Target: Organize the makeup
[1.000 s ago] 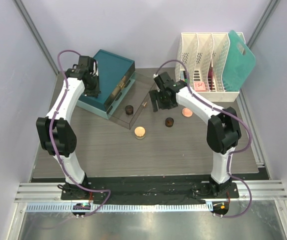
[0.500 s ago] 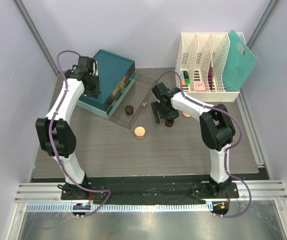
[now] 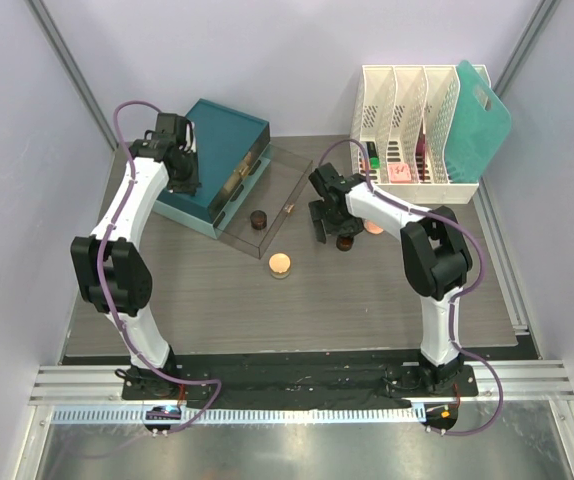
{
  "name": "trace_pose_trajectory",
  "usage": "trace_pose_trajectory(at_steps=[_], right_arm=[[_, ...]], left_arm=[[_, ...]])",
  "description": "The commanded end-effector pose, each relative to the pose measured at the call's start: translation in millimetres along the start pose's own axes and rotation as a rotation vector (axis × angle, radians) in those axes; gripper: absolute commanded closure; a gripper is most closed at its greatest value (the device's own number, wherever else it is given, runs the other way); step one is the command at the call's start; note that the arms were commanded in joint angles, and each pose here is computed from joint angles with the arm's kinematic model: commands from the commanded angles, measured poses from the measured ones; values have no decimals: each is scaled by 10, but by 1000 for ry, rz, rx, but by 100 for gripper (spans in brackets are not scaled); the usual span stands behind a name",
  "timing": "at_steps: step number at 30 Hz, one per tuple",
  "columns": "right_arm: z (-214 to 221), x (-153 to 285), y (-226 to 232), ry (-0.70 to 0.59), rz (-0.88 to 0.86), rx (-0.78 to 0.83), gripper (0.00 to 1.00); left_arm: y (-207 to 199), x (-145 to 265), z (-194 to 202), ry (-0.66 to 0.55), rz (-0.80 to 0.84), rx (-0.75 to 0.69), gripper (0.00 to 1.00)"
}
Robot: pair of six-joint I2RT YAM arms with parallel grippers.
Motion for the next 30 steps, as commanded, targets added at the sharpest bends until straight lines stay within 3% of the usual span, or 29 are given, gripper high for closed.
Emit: trace_pose_trajectory(at_steps=[1, 8, 22, 30], right_arm=[[137, -161, -89, 44, 32, -14, 23], [-15, 86, 29, -44, -95, -30, 23], [-125, 250, -79, -96, -172, -100, 21], [-264, 474, 97, -150, -321, -89, 20]], left_arm=[[-37, -35, 406, 158, 19, -14, 100], [-44, -66, 433, 165, 21, -10, 100], [-60, -113, 480, 180, 27, -8, 100], [-65, -138, 504, 190, 29, -9, 100]])
Point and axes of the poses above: each gripper's point midway between its finger pads, its own x axis back along the fingers, its own y axis along the line the jaws close on, z = x × y, the point moved 2 cm from there along x, back along the fingers, and after that the axes turned 12 degrees about -x, right-handed, at the moved point
